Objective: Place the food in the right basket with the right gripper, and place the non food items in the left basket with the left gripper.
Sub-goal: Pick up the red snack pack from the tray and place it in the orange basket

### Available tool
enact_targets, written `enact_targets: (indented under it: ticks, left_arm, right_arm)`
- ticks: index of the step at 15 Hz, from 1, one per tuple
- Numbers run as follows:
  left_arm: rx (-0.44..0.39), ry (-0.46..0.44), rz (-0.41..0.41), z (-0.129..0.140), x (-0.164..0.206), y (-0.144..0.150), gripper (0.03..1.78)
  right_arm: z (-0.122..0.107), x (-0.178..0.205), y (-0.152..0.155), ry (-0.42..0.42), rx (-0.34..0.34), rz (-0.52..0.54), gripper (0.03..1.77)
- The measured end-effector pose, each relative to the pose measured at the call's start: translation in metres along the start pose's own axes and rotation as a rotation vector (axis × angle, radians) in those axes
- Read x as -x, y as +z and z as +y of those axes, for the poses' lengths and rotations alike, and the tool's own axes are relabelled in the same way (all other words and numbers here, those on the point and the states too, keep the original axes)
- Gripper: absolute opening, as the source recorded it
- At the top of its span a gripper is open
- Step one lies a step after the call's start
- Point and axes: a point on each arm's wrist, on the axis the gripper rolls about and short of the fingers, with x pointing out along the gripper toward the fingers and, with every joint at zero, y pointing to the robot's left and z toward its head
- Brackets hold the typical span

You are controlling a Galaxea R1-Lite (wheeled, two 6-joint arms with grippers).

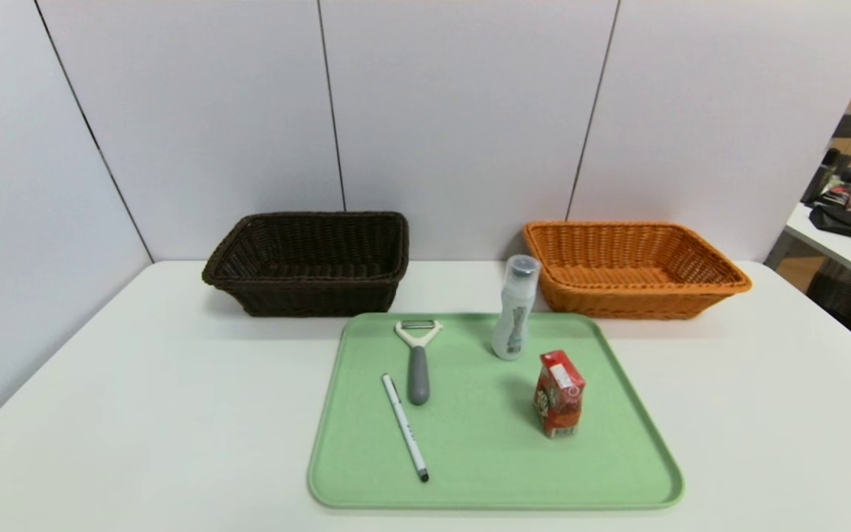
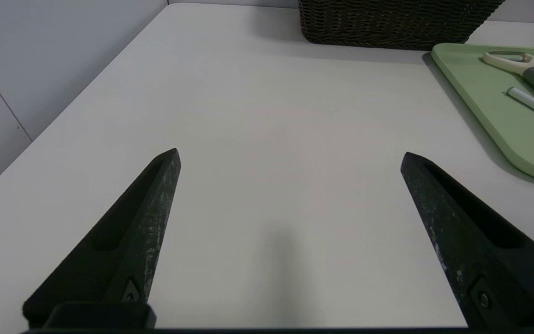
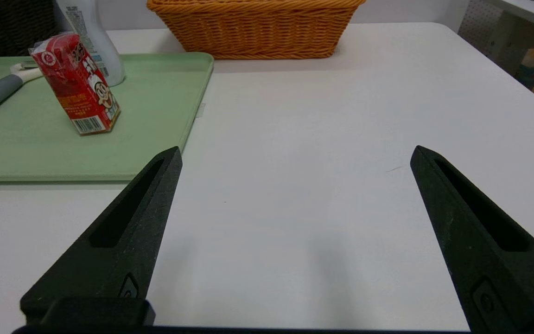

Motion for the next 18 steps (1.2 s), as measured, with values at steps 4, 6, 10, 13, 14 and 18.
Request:
enact_targets:
  ticks: [4, 6, 10, 13, 14, 18]
  left_arm:
    - [-0.001, 0.0, 0.0, 0.0, 0.0, 0.0, 1.69]
    - [-0.001, 0.0, 0.0, 0.0, 0.0, 0.0, 1.69]
    - [-0.001, 0.0, 0.0, 0.0, 0.0, 0.0, 1.69]
    - [-0.001, 0.0, 0.0, 0.0, 0.0, 0.0, 1.69]
    - [-0.001, 0.0, 0.0, 0.0, 0.0, 0.0, 1.69]
    - [-0.001, 0.001, 0.0, 0.0, 0.0, 0.0, 1.69]
  right_arm:
    - [0.0, 0.0, 0.0, 0.001, 0.001, 0.0, 1.7]
    - [0.0, 0.0, 0.0, 0.001, 0.0, 0.0, 1.7]
    - [0.0, 0.0, 0.0, 0.0, 0.0, 0.0, 1.7]
    - [0.0, 0.0, 0.0, 0.0, 0.0, 0.0, 1.7]
    - [0.0, 0.0, 0.0, 0.0, 0.0, 0.0, 1.7]
    - [0.0, 0.0, 0.0, 0.0, 0.0, 0.0, 1.7]
